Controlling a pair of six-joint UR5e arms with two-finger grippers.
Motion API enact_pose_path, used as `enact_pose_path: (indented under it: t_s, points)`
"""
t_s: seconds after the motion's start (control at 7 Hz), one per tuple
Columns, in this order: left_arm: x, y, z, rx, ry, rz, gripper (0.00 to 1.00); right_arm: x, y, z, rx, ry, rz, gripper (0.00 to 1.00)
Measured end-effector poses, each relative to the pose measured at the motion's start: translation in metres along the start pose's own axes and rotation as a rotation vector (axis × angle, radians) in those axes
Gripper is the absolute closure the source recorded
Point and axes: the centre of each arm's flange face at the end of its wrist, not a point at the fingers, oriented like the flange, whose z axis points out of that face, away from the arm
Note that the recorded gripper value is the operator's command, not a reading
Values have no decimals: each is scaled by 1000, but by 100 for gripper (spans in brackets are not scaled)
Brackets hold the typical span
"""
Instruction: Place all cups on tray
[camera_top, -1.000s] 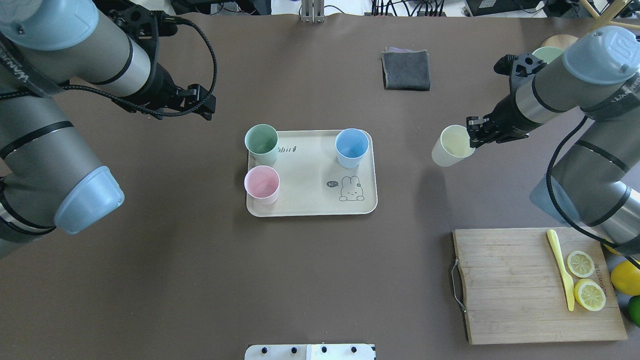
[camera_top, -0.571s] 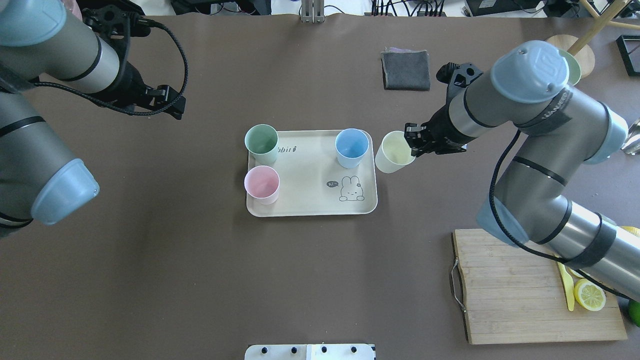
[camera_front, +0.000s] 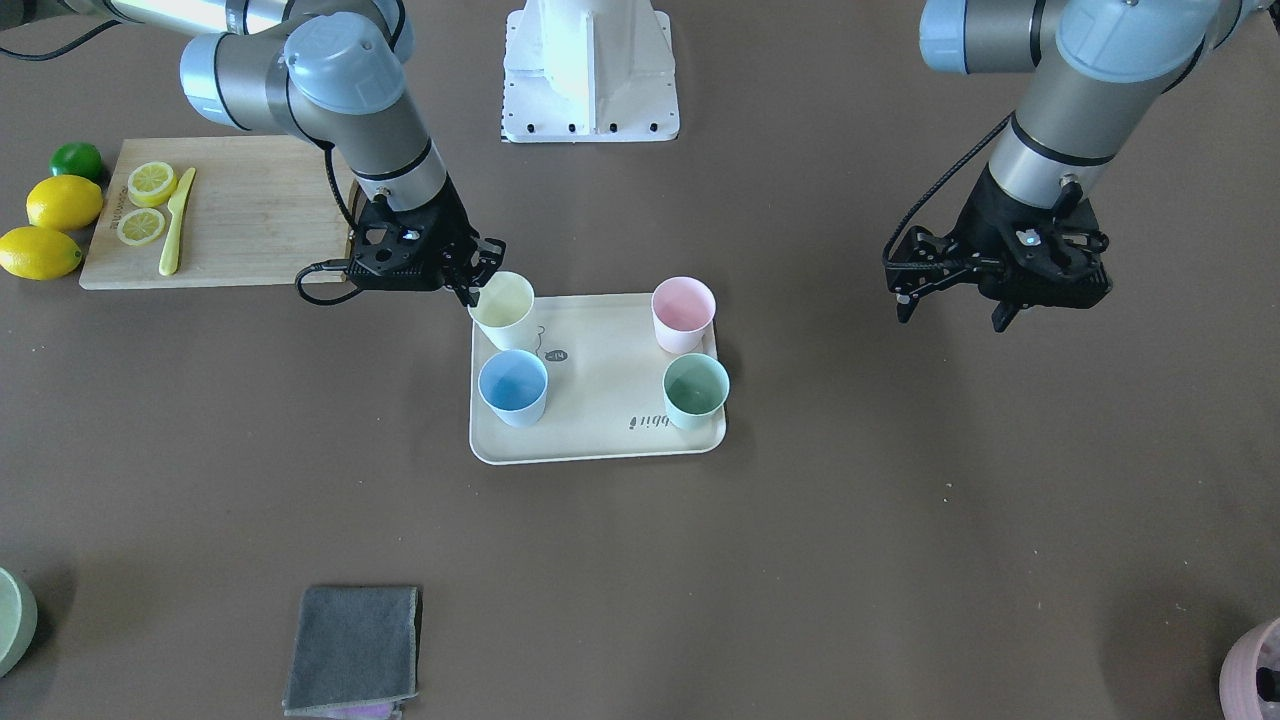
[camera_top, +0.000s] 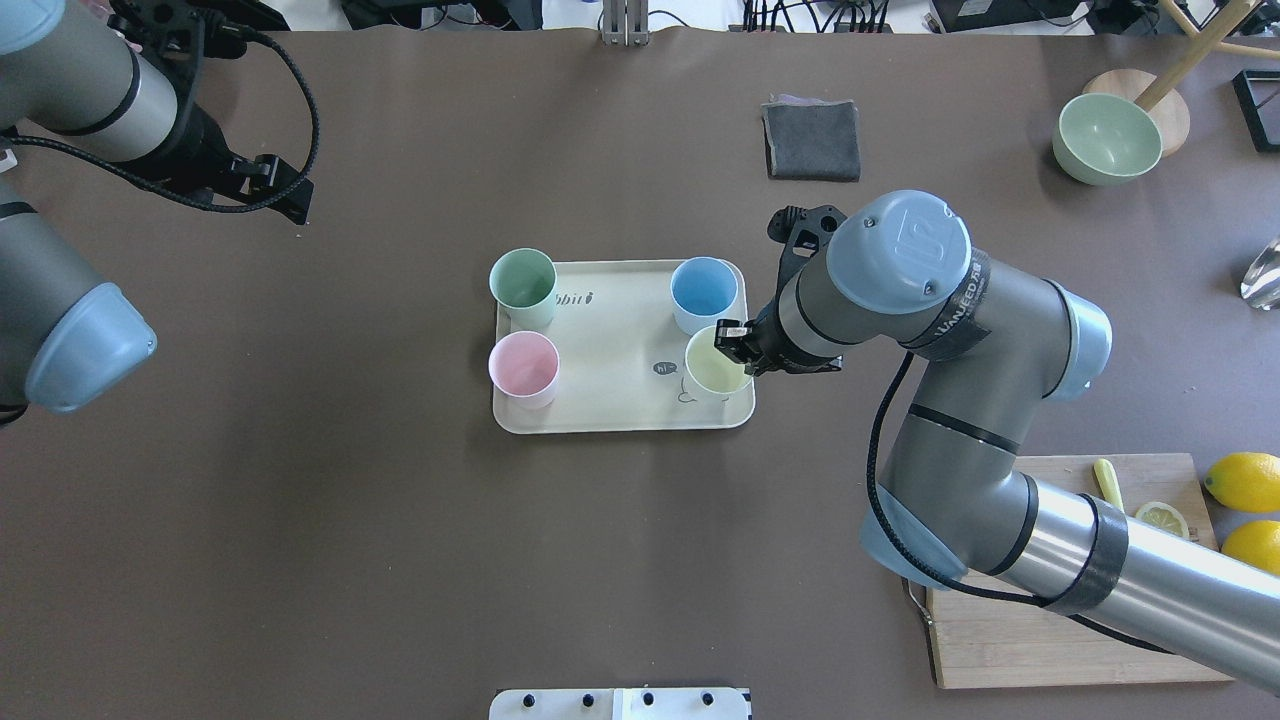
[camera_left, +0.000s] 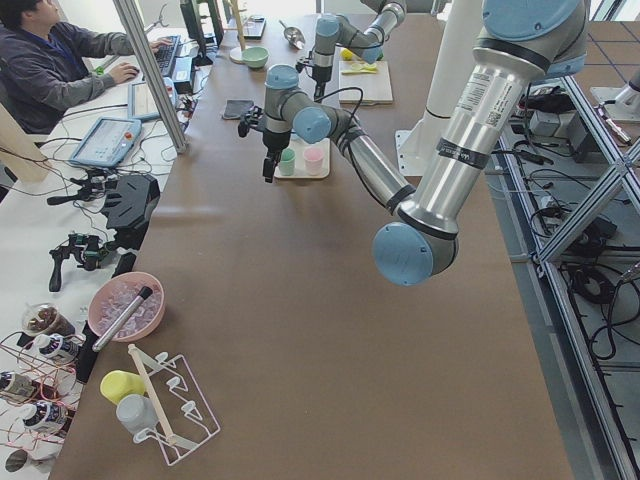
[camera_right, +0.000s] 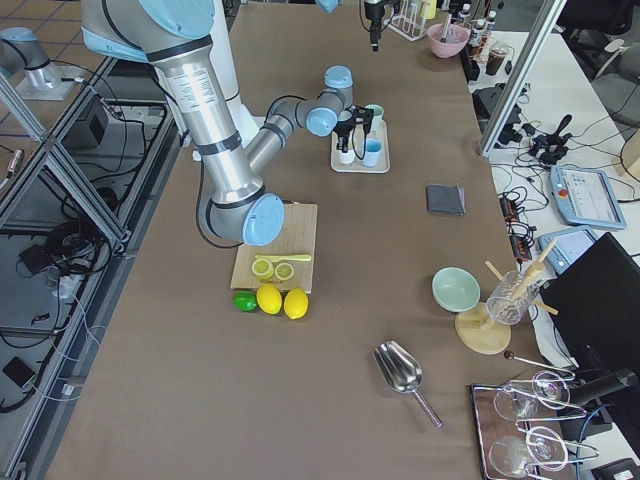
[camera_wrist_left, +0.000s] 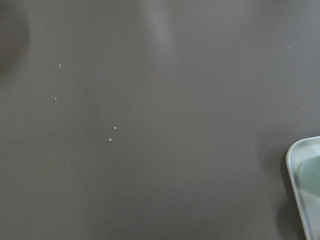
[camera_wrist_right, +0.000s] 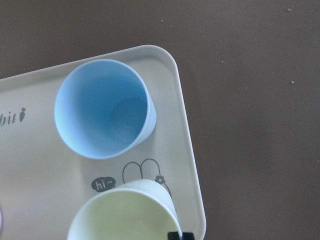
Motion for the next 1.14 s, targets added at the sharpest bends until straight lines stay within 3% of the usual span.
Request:
enact_pose_path:
  t_s: [0.14,0.57,0.86,1.14]
  points:
    - [-1,0,0,-1,-1,0,2,-5,4,1,3,-1,1,0]
    - [-29,0,0,-18,-9,-7,2,-8,-15,-15,39,-19,0,0]
    - [-123,8,-9,-60,-23,52,2,27,-65,-43,47,-4,-60,0]
    - [-251,34,-29,-89,-39,104,2,94,-117,-74,38,31,-172,0]
